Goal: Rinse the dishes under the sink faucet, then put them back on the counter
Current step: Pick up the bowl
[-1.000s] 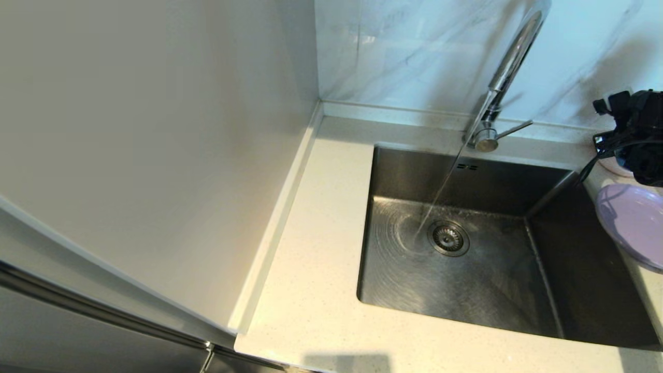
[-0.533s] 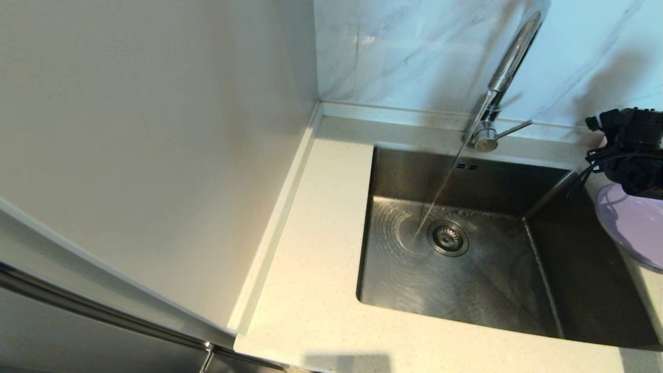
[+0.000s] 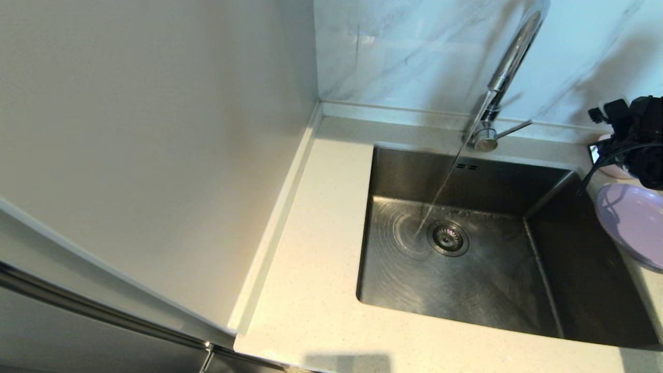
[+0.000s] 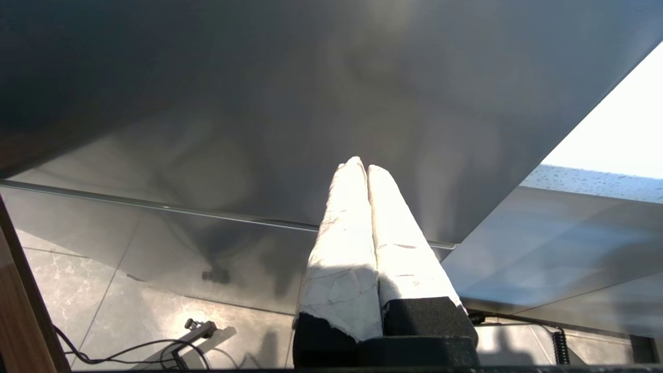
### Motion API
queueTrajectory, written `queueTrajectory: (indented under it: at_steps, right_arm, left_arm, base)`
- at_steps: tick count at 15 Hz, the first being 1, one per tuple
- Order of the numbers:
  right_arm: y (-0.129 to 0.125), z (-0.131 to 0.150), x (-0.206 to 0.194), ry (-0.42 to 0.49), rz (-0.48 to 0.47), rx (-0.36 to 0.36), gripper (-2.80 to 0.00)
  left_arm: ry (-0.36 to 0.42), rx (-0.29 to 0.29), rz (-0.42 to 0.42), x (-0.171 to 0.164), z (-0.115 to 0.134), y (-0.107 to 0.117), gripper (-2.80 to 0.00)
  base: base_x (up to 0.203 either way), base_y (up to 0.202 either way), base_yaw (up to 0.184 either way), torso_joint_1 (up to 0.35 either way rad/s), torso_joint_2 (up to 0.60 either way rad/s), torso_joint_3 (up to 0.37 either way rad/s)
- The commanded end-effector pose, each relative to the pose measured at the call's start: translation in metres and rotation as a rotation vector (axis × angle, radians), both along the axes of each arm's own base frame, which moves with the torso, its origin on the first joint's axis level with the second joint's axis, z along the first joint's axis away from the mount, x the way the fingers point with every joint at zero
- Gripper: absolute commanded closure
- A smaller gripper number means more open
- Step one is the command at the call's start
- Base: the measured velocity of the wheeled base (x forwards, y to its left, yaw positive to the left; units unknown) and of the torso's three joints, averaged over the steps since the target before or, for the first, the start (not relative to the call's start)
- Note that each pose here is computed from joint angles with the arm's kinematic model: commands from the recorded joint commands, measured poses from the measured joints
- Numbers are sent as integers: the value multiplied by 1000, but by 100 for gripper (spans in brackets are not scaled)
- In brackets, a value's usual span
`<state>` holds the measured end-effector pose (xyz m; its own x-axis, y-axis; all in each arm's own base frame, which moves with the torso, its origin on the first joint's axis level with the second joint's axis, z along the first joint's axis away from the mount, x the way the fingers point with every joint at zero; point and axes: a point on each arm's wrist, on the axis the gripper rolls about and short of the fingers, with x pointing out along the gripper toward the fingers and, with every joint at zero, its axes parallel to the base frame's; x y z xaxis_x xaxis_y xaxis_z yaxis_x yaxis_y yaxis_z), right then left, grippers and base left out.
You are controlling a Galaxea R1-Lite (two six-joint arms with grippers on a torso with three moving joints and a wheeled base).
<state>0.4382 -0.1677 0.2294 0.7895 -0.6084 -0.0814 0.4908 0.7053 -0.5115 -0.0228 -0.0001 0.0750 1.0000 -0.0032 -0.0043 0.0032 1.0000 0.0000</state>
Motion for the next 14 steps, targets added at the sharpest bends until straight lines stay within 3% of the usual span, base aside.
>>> queueTrajectory:
  at_steps: [1, 3, 6, 9, 11, 12, 14]
  right_arm:
    - [6, 12, -11, -18, 20, 5, 0]
    - [7, 18, -14, -40, 31, 10, 0]
    - [16, 57, -35, -69, 91, 25, 0]
    - [29, 80, -83, 208, 213, 189, 0]
    - [41, 108, -124, 265, 288, 252, 0]
    - [40, 112, -133, 299, 289, 283, 0]
    - [38, 102, -153, 462, 254, 396, 0]
  left_arm:
    - [0, 0, 0, 0, 0, 0, 0]
    - [0, 0, 0, 0, 0, 0, 0]
    - [0, 0, 0, 0, 0, 0, 0]
    - [0, 0, 0, 0, 0, 0, 0]
    - [0, 0, -1, 0, 0, 0, 0]
    - [0, 0, -1, 0, 0, 0, 0]
    - [0, 0, 0, 0, 0, 0, 0]
  base:
    - [0, 0, 0, 0, 0, 0]
    - [0, 0, 0, 0, 0, 0]
    - [0, 0, 0, 0, 0, 0]
    - [0, 0, 0, 0, 0, 0]
    - [0, 0, 0, 0, 0, 0]
    - [0, 0, 0, 0, 0, 0]
    - [0, 0, 0, 0, 0, 0]
